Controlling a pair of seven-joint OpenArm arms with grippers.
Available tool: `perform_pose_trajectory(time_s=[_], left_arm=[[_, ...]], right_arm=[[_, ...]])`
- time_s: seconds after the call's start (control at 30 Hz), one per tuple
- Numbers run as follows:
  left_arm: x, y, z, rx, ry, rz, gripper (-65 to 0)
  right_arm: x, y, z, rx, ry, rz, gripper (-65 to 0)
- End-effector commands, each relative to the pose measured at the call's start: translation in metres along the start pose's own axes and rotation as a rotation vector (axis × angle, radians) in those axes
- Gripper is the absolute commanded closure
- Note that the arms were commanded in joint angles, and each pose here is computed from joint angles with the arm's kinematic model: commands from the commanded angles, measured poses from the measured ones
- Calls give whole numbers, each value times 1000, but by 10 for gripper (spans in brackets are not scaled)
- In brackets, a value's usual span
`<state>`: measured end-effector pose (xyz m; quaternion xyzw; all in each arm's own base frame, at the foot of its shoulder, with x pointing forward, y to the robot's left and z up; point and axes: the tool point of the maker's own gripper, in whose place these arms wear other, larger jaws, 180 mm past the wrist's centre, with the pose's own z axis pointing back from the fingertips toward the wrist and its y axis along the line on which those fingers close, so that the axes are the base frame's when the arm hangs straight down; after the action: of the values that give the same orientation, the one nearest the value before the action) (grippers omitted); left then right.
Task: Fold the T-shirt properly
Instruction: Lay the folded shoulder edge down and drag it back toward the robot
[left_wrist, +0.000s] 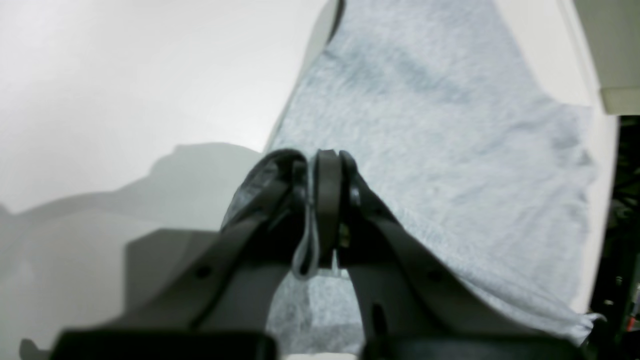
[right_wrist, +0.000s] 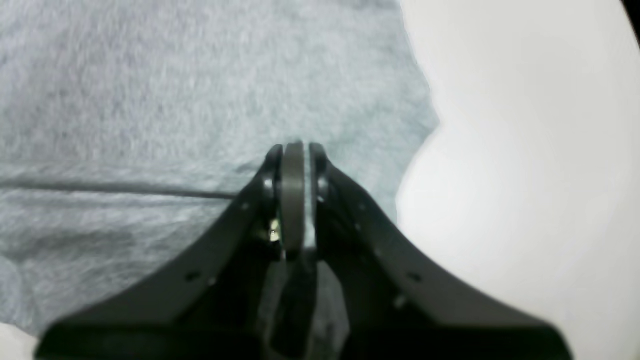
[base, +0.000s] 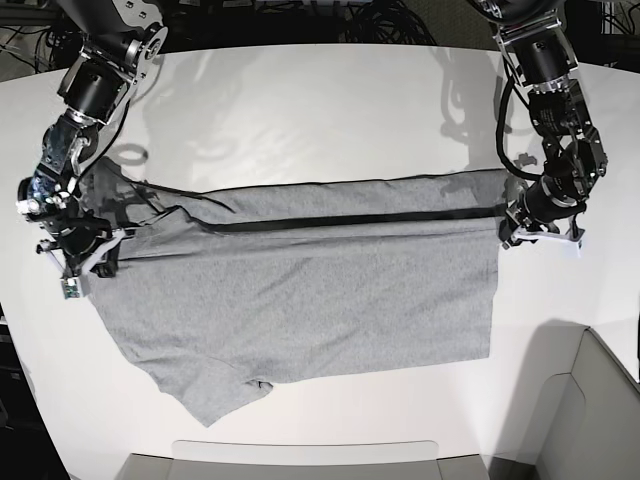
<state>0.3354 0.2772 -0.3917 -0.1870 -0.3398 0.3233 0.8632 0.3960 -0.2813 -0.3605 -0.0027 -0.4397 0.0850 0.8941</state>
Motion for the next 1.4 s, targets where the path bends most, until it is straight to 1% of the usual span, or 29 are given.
perform_pose_trajectory(time_s=[0.0, 0.17, 0.2, 0.27, 0.3, 0.37, 0.4, 0.47, 0.5, 0.57, 0.67, 0.73, 0.77, 0.83, 0.9, 0.93, 0.97, 1.03, 1.17, 1.27, 1.3, 1.37], left_arm=[[31, -14, 5, -27, -79, -23, 0], [35, -15, 6, -29, -82, -28, -2], [36, -16, 7, -31, -86, -30, -41], [34, -16, 7, -31, -83, -29, -121], [34, -17, 7, -33, -83, -28, -147], [35, -15, 7, -30, -86, -27, -156], [35, -14, 8, -29, -87, -25, -157], [36, -14, 8, -28, -87, -24, -157], [36, -14, 9, -30, -88, -23, -157], [44, -16, 17, -32, -113, -43, -157], [50, -15, 40, -34, -174, -70, -152], [45, -28, 51, -55, -193, -119, -112], [38, -37, 53, -68, -184, -158, -78], [11, -55, 47, -97, -118, -241, -5], [-8, -65, 37, -98, -54, -327, 0], [-16, -65, 33, -89, -32, -356, 0], [-25, -63, 27, -74, -3, -378, 0], [-39, -55, 18, -30, 38, -430, 0], [-50, -38, 10, 47, 79, -487, 0], [-58, -8, -1, 129, 130, -478, 0], [-57, -3, -5, 146, 138, -475, 0], [-56, 7, -11, 180, 159, -474, 0]], right_arm=[[23, -11, 1, -38, -75, -10, 0], [19, -11, -4, -44, -90, -39, 0], [21, -12, -4, -47, -94, -39, -4], [22, -13, -3, -50, -99, -38, -79], [23, -13, -3, -50, -101, -37, -124], [23, -15, -2, -54, -102, -36, -192], [26, -17, 0, -58, -107, -29, -215], [31, -18, 4, -67, -122, -17, -248], [37, -19, 8, -76, -138, -5, -253], [50, -22, 16, -94, -170, 15, -252], [64, -35, 34, -147, -229, 8, -252], [74, -35, 42, -165, -268, 6, -251], [72, -32, 46, -168, -265, 15, -249], [58, -23, 51, -162, -219, 48, -213], [43, 5, 47, -85, -158, 118, -138], [34, 14, 46, -60, -127, 137, -102], [27, 21, 46, -45, -100, 151, -66], [10, 30, 46, -28, -44, 148, -9], [-12, 36, 41, -7, 20, 128, -1], [-40, 38, 31, 25, 90, 93, -1], [-48, 39, 27, 38, 111, 78, -1], [-65, 28, 22, 38, 170, 66, -1]])
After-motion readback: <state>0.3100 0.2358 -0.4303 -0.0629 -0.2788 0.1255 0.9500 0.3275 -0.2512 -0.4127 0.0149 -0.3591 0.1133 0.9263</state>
